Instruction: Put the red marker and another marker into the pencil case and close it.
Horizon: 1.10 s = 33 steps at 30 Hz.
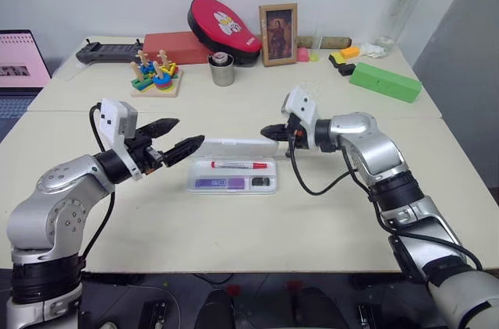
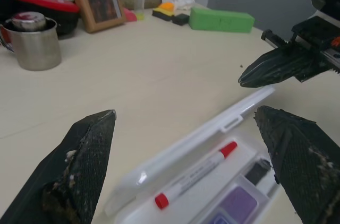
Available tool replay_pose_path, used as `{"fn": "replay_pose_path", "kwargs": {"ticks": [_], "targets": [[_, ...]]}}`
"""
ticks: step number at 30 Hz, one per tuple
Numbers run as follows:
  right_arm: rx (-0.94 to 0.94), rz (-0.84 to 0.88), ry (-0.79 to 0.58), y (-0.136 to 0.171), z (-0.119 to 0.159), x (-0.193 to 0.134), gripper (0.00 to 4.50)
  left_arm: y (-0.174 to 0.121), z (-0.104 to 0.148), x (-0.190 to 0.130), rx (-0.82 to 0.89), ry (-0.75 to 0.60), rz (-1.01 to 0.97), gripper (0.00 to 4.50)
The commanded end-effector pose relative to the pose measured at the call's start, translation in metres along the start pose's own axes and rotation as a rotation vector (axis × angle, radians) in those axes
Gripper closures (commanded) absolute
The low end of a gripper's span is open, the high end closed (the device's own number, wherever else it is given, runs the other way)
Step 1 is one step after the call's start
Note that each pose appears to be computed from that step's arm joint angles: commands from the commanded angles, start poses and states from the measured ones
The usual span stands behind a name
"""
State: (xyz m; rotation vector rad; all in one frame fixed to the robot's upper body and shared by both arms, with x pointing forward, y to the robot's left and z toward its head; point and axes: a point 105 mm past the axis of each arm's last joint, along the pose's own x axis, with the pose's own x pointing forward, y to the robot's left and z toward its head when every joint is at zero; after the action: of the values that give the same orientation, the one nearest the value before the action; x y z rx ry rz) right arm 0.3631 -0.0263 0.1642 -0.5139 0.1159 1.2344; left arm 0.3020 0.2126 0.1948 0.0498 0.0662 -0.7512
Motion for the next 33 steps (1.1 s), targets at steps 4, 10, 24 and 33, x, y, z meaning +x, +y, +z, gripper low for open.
{"fn": "replay_pose_path", "kwargs": {"ticks": [4,10,24,33], "targets": [[-0.051,0.089,0.106,0.022,-0.022,0.003,4.47,-0.021,-0.003,-0.016,0.036,0.080,-0.131,0.00],[-0.022,0.091,0.236,0.032,-0.049,0.008,4.47,-0.021,-0.023,-0.030,0.053,0.204,-0.145,0.00],[0.022,0.121,0.256,0.049,-0.062,0.018,4.47,-0.020,-0.018,-0.025,0.064,0.172,-0.134,0.00],[0.008,0.181,0.221,0.065,-0.051,0.023,4.47,-0.021,-0.018,-0.022,0.061,0.164,-0.134,0.00]]}}
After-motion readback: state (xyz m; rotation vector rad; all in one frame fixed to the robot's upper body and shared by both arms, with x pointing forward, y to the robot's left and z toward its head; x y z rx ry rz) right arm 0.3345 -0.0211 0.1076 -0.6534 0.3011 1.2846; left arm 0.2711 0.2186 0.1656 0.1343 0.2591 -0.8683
